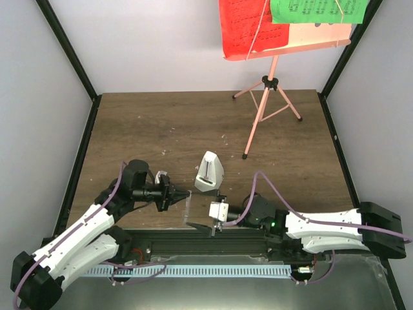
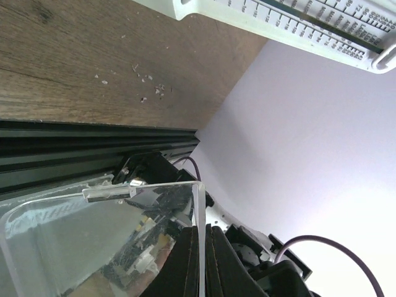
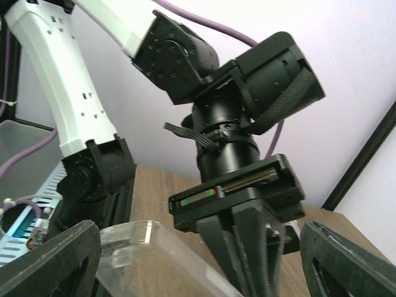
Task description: Pack up the instrument practice props
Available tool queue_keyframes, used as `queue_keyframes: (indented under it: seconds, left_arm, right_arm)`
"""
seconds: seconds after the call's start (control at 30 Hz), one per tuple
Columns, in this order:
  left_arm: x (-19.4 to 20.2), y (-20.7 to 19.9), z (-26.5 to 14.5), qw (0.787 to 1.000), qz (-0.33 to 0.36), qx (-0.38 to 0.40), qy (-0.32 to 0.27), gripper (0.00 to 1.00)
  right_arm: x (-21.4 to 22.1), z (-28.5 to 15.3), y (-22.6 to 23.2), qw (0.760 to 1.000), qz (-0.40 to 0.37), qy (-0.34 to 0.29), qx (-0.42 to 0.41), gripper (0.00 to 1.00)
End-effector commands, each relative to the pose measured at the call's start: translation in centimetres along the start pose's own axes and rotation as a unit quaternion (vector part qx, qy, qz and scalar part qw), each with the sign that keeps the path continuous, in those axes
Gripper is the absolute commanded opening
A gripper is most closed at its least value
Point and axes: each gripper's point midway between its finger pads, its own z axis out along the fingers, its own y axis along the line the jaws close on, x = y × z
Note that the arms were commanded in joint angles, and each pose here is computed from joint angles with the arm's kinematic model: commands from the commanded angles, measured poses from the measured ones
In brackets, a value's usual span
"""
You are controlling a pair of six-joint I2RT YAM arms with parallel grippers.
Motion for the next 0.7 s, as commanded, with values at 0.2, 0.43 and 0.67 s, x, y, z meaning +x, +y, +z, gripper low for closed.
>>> queue_keyframes:
  seconds: [0.2,0.43,0.67]
  left_arm:
    - [0.2,-0.3,0.1,1.000,-0.017,0.017,0.013,0.00]
    - [-0.1,0.0,0.3,1.000,-0.026,0.012,0.014,0.00]
    - [0.0,-0.5,0.3,1.000,-0.022,0.014,0.014,0.00]
  right_arm:
    - [-0.3,0.2,1.3,1.000,0.010,0.002,-0.017,0.85]
    - [1.1,1.2,2.4,1.000,-0.004,0.015,-0.027,0.74]
    - [2.8,1.9,2.7,0.999,-0.019,0.040,-0.022,0.64]
